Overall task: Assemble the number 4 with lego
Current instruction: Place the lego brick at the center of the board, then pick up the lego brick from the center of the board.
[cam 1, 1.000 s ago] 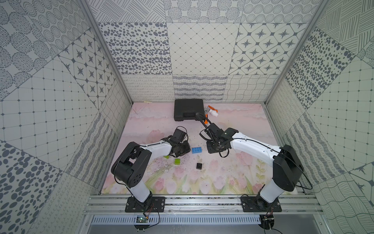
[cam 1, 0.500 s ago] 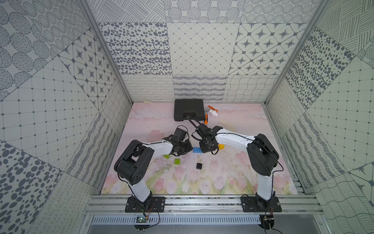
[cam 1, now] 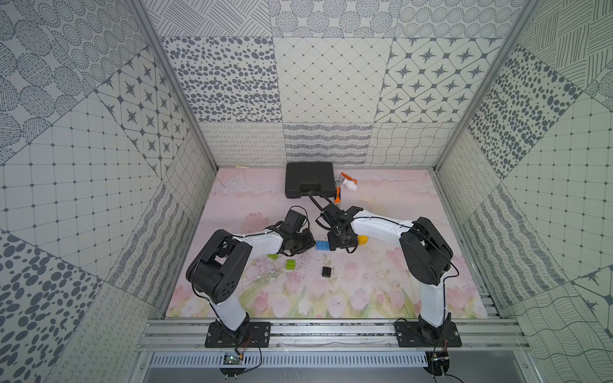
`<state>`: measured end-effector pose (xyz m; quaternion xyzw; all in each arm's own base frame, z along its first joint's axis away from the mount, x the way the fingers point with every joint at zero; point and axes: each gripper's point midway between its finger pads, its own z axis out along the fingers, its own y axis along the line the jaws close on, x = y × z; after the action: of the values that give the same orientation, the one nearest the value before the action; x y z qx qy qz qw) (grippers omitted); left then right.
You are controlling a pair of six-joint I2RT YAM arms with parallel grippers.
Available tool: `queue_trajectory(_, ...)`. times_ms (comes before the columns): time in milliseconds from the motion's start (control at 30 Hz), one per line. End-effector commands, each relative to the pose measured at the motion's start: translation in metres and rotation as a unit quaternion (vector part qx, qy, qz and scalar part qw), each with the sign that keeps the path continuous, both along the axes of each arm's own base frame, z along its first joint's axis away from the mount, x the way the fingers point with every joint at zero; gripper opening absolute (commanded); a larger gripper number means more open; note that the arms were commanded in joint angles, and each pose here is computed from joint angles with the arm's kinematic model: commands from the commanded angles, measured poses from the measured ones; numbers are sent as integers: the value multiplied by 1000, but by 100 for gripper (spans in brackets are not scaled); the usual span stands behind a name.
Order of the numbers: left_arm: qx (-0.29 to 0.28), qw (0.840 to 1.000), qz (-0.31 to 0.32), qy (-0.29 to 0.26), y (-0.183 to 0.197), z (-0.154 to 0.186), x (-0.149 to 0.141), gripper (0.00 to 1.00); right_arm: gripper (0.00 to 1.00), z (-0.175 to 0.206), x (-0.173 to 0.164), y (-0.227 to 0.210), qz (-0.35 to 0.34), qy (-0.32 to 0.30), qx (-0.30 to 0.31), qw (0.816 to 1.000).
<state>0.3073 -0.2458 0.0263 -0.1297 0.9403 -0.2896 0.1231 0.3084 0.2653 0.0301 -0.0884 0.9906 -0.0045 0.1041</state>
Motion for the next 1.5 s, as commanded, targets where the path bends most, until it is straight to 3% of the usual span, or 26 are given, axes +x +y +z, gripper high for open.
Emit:
queue_trajectory(0,29,999,1,45,14,-13,-22,26,74,25,4,1,-14,-31,7,999)
queue_trajectory(133,41,998,13,36,22,-4,-22,30,86,58,-16,-6,-15,-59,-1,998)
queue_trajectory(233,49,998,29,14,31,11,-21,39,91,71,-41,-2,-12,-62,6,998)
queue_trajectory(333,65,997,44,0,44,25,-24,42,92,71,-67,21,9,-56,46,997)
queue_trajectory(467,116,986,119,-13,94,43,-35,37,92,78,-91,82,85,-46,105,990)
queue_trajectory(600,173,959,223,-1,164,56,-61,35,93,76,-97,133,128,-31,116,984)
queue_trajectory(800,155,942,294,42,205,45,-89,29,94,58,-89,183,165,-23,81,983)
queue_trajectory(900,145,938,308,60,209,34,-97,26,93,45,-83,191,168,-23,49,984)
queue_trajectory(1233,132,942,303,66,206,24,-97,24,73,19,-75,187,135,-14,-5,991)
queue_trajectory(1467,131,946,291,63,204,23,-94,23,63,8,-79,190,133,1,1,991)
